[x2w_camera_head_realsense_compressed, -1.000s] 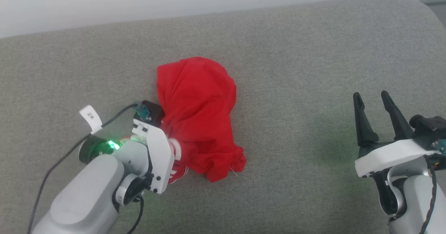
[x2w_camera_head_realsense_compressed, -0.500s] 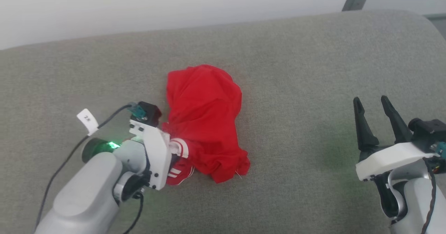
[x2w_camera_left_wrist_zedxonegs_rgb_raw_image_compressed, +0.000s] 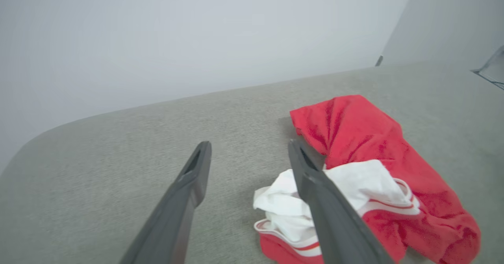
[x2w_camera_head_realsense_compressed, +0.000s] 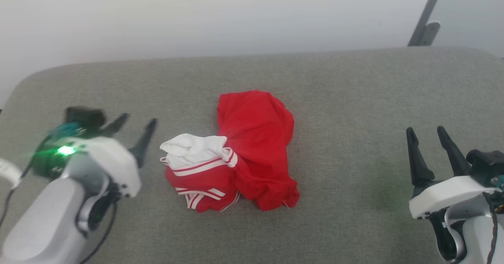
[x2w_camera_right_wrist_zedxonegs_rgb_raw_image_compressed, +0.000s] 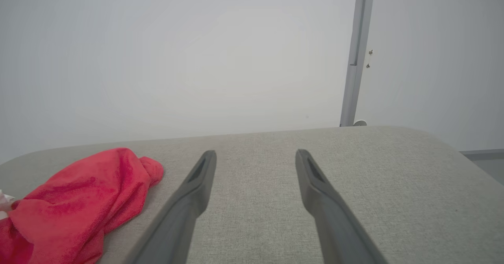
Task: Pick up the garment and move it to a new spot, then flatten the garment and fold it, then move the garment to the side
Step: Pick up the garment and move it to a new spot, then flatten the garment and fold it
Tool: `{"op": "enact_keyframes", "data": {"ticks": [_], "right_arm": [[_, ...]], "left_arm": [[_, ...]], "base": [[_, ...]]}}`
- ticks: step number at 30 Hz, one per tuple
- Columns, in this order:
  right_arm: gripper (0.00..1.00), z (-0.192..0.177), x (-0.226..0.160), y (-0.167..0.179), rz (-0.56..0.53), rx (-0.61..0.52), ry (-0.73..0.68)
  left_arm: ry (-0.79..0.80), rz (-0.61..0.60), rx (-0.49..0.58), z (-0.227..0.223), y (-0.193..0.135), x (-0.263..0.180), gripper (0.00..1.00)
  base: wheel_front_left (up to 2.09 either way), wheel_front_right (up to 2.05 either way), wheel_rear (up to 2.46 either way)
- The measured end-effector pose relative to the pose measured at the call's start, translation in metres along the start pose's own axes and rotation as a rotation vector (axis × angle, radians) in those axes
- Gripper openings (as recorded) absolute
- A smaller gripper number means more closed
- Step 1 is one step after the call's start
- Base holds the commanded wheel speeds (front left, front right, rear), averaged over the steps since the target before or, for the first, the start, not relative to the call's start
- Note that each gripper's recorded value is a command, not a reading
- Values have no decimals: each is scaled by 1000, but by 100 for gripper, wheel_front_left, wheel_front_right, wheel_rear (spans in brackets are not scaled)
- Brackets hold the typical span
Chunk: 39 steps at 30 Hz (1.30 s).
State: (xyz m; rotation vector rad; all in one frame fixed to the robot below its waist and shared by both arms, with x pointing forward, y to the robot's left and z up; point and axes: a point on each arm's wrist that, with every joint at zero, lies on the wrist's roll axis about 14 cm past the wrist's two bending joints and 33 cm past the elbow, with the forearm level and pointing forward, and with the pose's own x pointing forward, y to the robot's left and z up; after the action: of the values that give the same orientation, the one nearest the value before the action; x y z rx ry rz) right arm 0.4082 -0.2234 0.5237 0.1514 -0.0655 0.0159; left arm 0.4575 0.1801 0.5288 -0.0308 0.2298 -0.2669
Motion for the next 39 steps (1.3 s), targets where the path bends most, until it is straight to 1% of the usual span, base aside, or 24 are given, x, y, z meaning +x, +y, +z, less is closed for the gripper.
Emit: {"op": "enact_keyframes", "data": {"ticks": [6, 10, 13, 17, 20, 24, 39], "right_arm": [[100, 1, -2, 6, 19, -2, -1], [100, 3, -3, 8, 24, -2, -7], [100, 2, -5, 10, 28, 0, -4], [100, 3, -5, 12, 32, 3, -7], [100, 1, -7, 13, 31, 3, -4], [100, 1, -8, 11, 27, -1, -2], [100, -4, -9, 14, 35, 7, 6]], "left_arm": [[-182, 157, -19, 14, 53, -38, 100], [-255, 256, -59, 9, 79, -67, 100], [-293, 325, -78, 6, 99, -88, 100], [-290, 388, -95, -8, 116, -111, 100], [-294, 412, -120, -15, 121, -122, 100], [-294, 411, -139, -22, 121, -131, 100], [-315, 389, -147, -22, 114, -137, 100]], "base": [[0, 0, 0], [0, 0, 0], [0, 0, 0], [0, 0, 0], [0, 0, 0], [0, 0, 0], [0, 0, 0]]}}
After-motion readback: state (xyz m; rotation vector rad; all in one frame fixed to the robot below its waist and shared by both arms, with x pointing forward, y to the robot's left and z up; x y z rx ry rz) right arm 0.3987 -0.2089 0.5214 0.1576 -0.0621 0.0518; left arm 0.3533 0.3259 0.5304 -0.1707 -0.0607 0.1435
